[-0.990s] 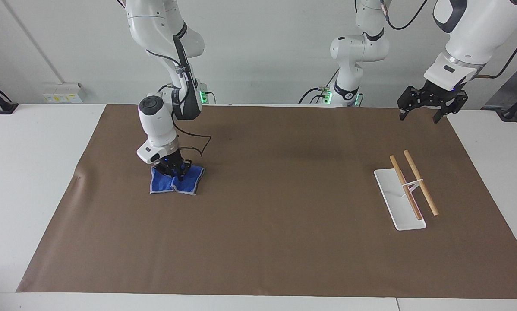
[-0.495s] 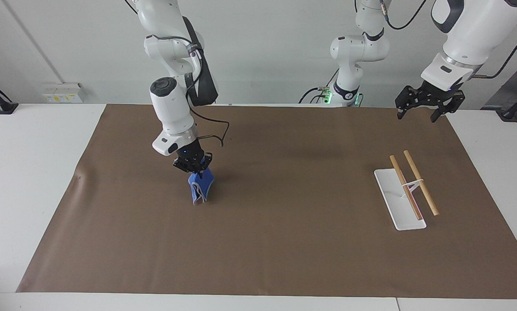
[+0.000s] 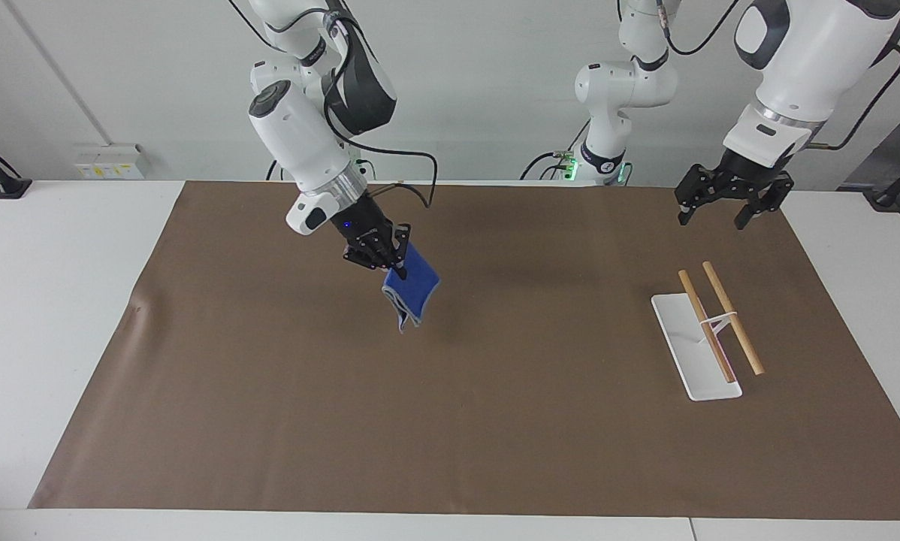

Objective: Right arm passes towel to left arm to hang
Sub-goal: 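Lift the towel with the right gripper while the left gripper approaches, then close the left gripper on the towel held by the right gripper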

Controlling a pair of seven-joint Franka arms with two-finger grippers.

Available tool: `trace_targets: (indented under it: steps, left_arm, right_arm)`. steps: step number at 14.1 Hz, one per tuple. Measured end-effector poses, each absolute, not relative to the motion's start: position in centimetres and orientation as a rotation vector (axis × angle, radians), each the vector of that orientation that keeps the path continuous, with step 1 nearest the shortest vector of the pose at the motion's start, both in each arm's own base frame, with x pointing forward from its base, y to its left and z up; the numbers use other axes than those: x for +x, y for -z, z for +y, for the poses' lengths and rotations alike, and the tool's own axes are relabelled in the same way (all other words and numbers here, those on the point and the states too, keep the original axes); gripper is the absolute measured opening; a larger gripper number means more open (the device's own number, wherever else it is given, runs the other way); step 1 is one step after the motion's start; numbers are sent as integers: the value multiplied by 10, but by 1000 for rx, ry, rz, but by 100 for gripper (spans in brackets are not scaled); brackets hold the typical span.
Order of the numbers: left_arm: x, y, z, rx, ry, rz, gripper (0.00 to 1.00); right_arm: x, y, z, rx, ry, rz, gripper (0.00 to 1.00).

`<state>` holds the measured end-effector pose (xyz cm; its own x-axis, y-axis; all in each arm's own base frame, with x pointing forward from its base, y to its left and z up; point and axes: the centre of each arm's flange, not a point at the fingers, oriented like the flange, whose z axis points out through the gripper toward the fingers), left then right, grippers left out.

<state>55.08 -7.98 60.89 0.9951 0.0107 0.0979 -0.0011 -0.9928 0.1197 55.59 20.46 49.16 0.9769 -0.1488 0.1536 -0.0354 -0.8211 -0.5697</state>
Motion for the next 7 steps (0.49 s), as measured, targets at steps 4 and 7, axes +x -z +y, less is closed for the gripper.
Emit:
trace_targets:
  steps: [4,7]
  left_arm:
    - [547,-591,-123,2798,-169,454,100]
    - [527,-568,-170,2643,-154,725,100]
  right_arm:
    - [545,-495,228,-2254,104,221,4]
    - [541,-498,234,-2108,9,287,4]
